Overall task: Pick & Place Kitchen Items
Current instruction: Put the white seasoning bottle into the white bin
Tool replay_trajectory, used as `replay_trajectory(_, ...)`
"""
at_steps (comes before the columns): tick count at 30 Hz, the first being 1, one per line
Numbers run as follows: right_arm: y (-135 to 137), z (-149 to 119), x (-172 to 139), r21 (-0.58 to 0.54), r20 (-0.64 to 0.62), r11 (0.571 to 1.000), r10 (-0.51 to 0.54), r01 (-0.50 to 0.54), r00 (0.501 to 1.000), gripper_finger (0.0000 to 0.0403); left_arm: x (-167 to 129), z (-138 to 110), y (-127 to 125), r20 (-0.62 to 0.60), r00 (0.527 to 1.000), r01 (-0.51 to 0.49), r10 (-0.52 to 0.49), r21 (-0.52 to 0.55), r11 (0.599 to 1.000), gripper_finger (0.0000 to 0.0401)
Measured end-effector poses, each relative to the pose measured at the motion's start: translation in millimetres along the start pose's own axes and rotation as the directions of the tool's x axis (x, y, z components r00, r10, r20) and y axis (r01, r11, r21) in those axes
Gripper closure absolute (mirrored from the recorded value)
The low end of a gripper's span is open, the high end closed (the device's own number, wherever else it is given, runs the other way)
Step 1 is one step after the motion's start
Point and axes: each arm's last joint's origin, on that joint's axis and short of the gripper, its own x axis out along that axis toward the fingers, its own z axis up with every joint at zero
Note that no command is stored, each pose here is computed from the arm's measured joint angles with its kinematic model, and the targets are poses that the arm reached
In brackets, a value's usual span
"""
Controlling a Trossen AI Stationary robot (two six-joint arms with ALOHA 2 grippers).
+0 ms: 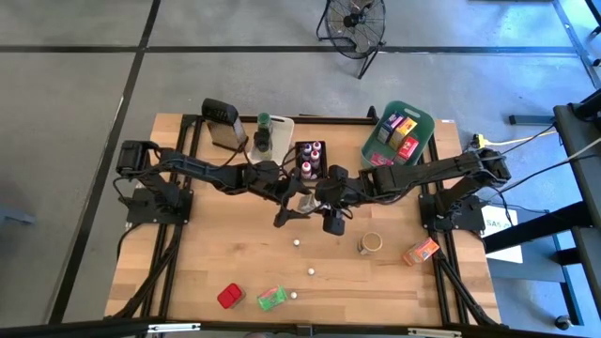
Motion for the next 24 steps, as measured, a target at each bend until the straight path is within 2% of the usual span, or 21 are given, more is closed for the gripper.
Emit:
replay_trajectory(5, 0.0, 0.0, 0.0, 0.0, 0.0, 1.0, -0.001, 0.001, 1.0, 0.0196, 0.0, -1.5, 0.0, -0.015, 1.0, 0.0, 0.0, 0.008, 1.0, 0.0107)
replay_trajectory(12, 0.2, 0.8, 0.0, -0.002, 0.008, 1.0, 0.001, -0.001, 1.0, 0.0196, -0.1, -3.0, 0.0, -0.031, 1.0, 0.003, -0.001, 0.057, 0.998, 0.0206)
replay_trajectory(20, 0.2, 1.7, 0.1, 0.001, 0.019, 1.0, -0.002, 0.002, 1.0, 0.0172, -0.3, -2.8, -0.1, -0.031, 1.0, 0.003, -0.001, 0.069, 0.998, 0.0208)
replay_trajectory(24, -0.4, 3.3, -8.9, -0.008, -0.009, 0.997, -0.082, 0.082, 0.997, 0.0148, -1.9, -1.9, 0.8, -0.033, 0.999, -0.02, 0.022, 0.067, 0.998, 0.0208)
